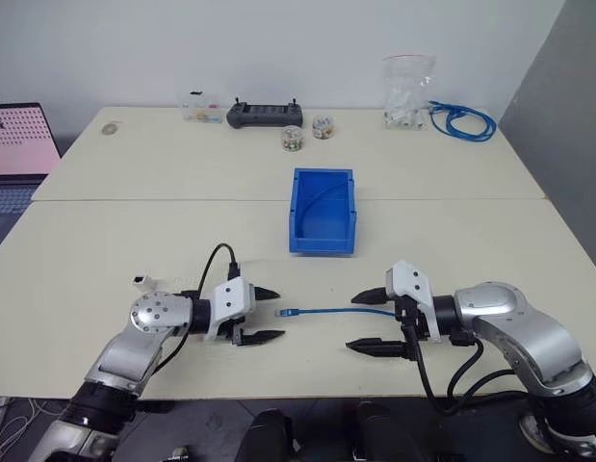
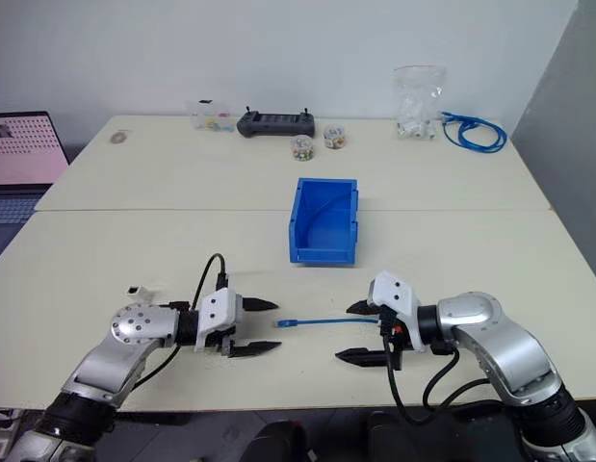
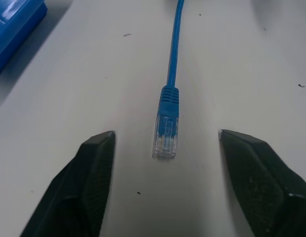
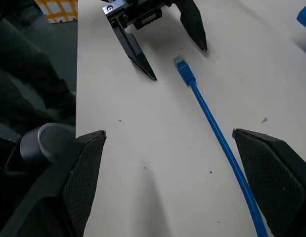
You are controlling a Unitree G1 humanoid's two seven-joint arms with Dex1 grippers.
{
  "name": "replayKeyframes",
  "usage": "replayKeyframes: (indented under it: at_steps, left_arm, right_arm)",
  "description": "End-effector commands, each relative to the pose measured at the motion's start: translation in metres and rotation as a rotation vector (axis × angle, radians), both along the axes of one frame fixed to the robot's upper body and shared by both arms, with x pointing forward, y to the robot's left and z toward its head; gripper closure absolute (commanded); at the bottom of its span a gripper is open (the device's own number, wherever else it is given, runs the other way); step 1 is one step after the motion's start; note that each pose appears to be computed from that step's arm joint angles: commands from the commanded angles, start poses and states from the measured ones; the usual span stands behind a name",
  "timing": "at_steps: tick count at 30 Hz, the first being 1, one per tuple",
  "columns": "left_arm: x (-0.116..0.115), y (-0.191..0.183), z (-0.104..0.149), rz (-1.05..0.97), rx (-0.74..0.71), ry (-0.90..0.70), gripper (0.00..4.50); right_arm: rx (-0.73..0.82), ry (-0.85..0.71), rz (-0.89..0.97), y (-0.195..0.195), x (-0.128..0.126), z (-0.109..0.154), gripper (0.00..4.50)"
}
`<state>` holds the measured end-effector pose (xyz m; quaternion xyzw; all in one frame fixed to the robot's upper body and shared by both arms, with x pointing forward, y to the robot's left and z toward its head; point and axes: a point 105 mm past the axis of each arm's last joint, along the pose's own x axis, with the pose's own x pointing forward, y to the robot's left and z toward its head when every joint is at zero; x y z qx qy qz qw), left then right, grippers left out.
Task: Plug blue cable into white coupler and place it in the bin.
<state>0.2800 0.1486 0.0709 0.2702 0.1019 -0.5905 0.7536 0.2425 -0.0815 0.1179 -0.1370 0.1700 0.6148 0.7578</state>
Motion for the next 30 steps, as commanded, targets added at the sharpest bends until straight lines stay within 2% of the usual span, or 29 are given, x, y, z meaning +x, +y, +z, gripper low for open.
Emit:
replayKeyframes:
  at_steps: [1, 4, 8, 12, 15, 20, 22, 26, 30]
  left_arm:
    - [0.002, 0.005, -0.009, -0.008, 0.063, 0.008, 2.03]
    - [0.001, 0.006, -0.012, -0.021, 0.086, 0.008, 2.53]
    - [0.0, 0.006, -0.015, -0.035, 0.112, 0.008, 3.52]
    - [-0.001, 0.006, -0.018, -0.042, 0.13, 0.015, 4.25]
    - [-0.001, 0.001, -0.014, -0.041, 0.107, 0.041, 4.26]
    - [0.001, -0.02, 0.008, -0.051, -0.006, 0.101, 4.26]
    - [0.004, -0.032, 0.023, -0.044, -0.076, 0.127, 4.26]
    - [0.008, -0.061, 0.066, -0.024, -0.324, 0.276, 4.26]
    - [0.005, -0.068, 0.084, -0.012, -0.441, 0.41, 4.26]
  right_arm:
    - [0.02, -0.05, -0.007, -0.002, -0.001, 0.013, 0.15]
    - [0.028, -0.052, -0.01, -0.003, -0.002, 0.016, 0.15]
    - [0.043, -0.059, -0.005, -0.004, -0.004, 0.021, 0.15]
    - [0.052, -0.054, -0.005, -0.005, -0.007, 0.023, 0.15]
    - [0.074, -0.038, -0.004, -0.004, -0.012, 0.027, 0.15]
    - [0.121, 0.009, 0.005, -0.002, -0.023, 0.034, 0.15]
    - [0.141, 0.023, 0.006, -0.001, -0.028, 0.037, 0.15]
    - [0.196, 0.066, -0.035, 0.0, -0.038, 0.041, 0.15]
    - [0.234, 0.106, -0.065, -0.002, -0.042, 0.044, 0.15]
